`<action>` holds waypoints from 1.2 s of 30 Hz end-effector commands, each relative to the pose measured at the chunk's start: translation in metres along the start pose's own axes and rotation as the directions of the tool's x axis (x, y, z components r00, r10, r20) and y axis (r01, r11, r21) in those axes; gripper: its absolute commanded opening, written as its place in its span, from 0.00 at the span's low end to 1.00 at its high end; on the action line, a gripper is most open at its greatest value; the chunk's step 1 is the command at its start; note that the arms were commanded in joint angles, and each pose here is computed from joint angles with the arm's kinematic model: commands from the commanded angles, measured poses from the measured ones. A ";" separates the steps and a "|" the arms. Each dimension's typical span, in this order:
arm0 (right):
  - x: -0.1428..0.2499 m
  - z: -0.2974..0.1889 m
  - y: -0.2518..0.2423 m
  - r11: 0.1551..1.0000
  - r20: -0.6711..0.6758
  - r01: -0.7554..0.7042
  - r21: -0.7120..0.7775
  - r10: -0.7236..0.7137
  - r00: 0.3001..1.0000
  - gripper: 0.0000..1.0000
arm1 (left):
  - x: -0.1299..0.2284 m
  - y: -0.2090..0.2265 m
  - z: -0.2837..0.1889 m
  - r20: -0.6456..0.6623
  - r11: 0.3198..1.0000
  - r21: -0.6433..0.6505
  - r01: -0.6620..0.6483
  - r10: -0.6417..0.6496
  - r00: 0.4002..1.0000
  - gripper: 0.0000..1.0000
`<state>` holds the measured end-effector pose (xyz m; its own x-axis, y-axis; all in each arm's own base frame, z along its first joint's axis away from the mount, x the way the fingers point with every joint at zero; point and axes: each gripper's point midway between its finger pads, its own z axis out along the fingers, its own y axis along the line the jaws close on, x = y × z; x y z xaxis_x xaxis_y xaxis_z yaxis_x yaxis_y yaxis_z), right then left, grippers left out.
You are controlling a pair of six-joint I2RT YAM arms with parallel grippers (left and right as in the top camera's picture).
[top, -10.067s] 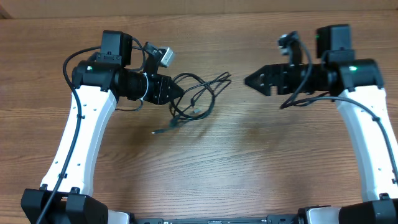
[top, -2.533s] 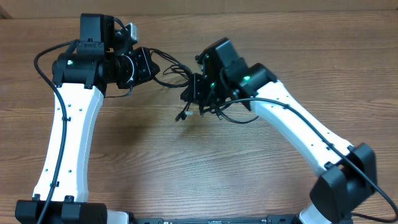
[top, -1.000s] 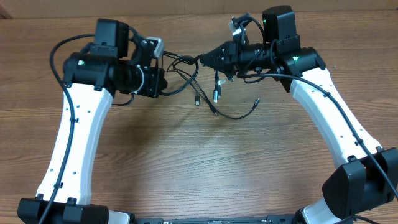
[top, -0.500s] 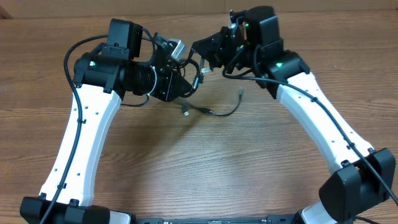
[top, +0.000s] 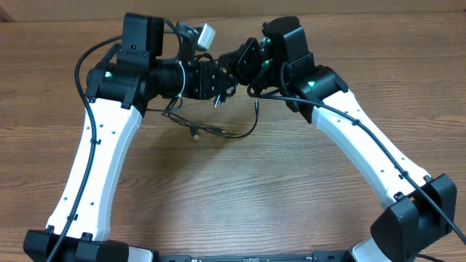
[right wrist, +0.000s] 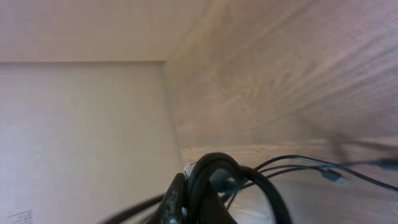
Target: Untangle cables
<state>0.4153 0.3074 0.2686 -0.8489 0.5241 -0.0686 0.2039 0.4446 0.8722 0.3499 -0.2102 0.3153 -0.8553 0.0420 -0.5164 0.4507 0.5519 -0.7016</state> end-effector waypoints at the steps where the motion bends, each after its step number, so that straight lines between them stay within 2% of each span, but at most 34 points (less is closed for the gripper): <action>1: 0.014 -0.010 0.005 1.000 -0.041 0.002 0.010 -0.002 0.999 0.05 | -0.020 -0.017 -0.009 0.060 0.993 0.071 0.097 -0.101 0.993 0.04; 4: 0.022 -0.011 0.001 0.997 -0.090 0.078 0.014 -0.076 0.993 0.15 | -0.036 -0.010 -0.013 0.122 0.992 0.049 0.114 -0.119 0.985 0.04; 7: 0.037 -0.013 0.007 0.987 -0.168 0.158 -0.038 -0.162 0.972 0.23 | -0.045 0.009 -0.016 0.184 0.984 -0.044 0.175 -0.164 0.969 0.04; 8: 0.042 -0.014 0.008 0.982 -0.193 0.179 -0.057 -0.186 0.963 0.29 | -0.047 0.015 -0.017 0.204 0.976 -0.072 0.203 -0.185 0.961 0.04; 12: 0.051 -0.017 0.012 0.959 -0.240 0.259 -0.115 -0.280 0.929 0.44 | -0.051 0.026 -0.019 0.245 0.959 -0.119 0.257 -0.222 0.944 0.04; 13: 0.045 -0.018 0.011 0.959 -0.229 0.262 -0.113 -0.281 0.932 0.54 | -0.051 0.029 -0.020 0.255 0.953 -0.130 0.273 -0.234 0.938 0.04; 15: 0.033 -0.021 0.009 0.962 -0.208 0.252 -0.106 -0.269 0.940 0.65 | -0.052 0.032 -0.021 0.267 0.948 -0.143 0.285 -0.240 0.933 0.04; 18: 0.001 -0.032 0.001 0.971 -0.157 0.221 -0.093 -0.233 0.960 0.87 | -0.053 0.036 -0.022 0.285 0.935 -0.153 0.320 -0.268 0.920 0.04; 21: -0.023 -0.044 -0.004 0.975 -0.132 0.201 -0.100 -0.213 0.968 0.95 | -0.054 0.038 -0.022 0.297 0.923 -0.152 0.353 -0.298 0.907 0.04; 24: -0.033 -0.054 -0.010 0.965 -0.136 0.232 -0.120 -0.248 0.959 0.96 | -0.054 0.045 -0.024 0.332 0.882 -0.160 0.442 -0.374 0.866 0.04; 29: -0.029 -0.057 -0.040 0.954 -0.174 0.300 -0.027 -0.300 0.938 0.95 | -0.052 0.060 -0.029 0.412 0.749 -0.140 0.648 -0.551 0.726 0.04; 32: -0.019 -0.054 -0.058 0.939 -0.203 0.340 0.055 -0.323 0.924 0.93 | -0.049 0.063 -0.029 0.434 0.648 -0.089 0.757 -0.659 0.615 0.05; 34: -0.011 -0.051 -0.060 0.924 -0.222 0.378 0.058 -0.357 0.907 0.93 | -0.048 0.064 -0.030 0.445 0.568 -0.049 0.821 -0.724 0.527 0.04; 36: -0.006 -0.049 -0.058 0.915 -0.234 0.400 0.049 -0.379 0.895 0.93 | -0.043 0.070 -0.031 0.464 0.454 -0.013 0.891 -0.787 0.408 0.04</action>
<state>0.3894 0.2353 0.2285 -0.9655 0.2020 -0.1645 0.0001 0.6317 0.7753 0.4098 -0.1543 0.2988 -0.7298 -0.6813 -0.0571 -0.3884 0.4818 -0.7855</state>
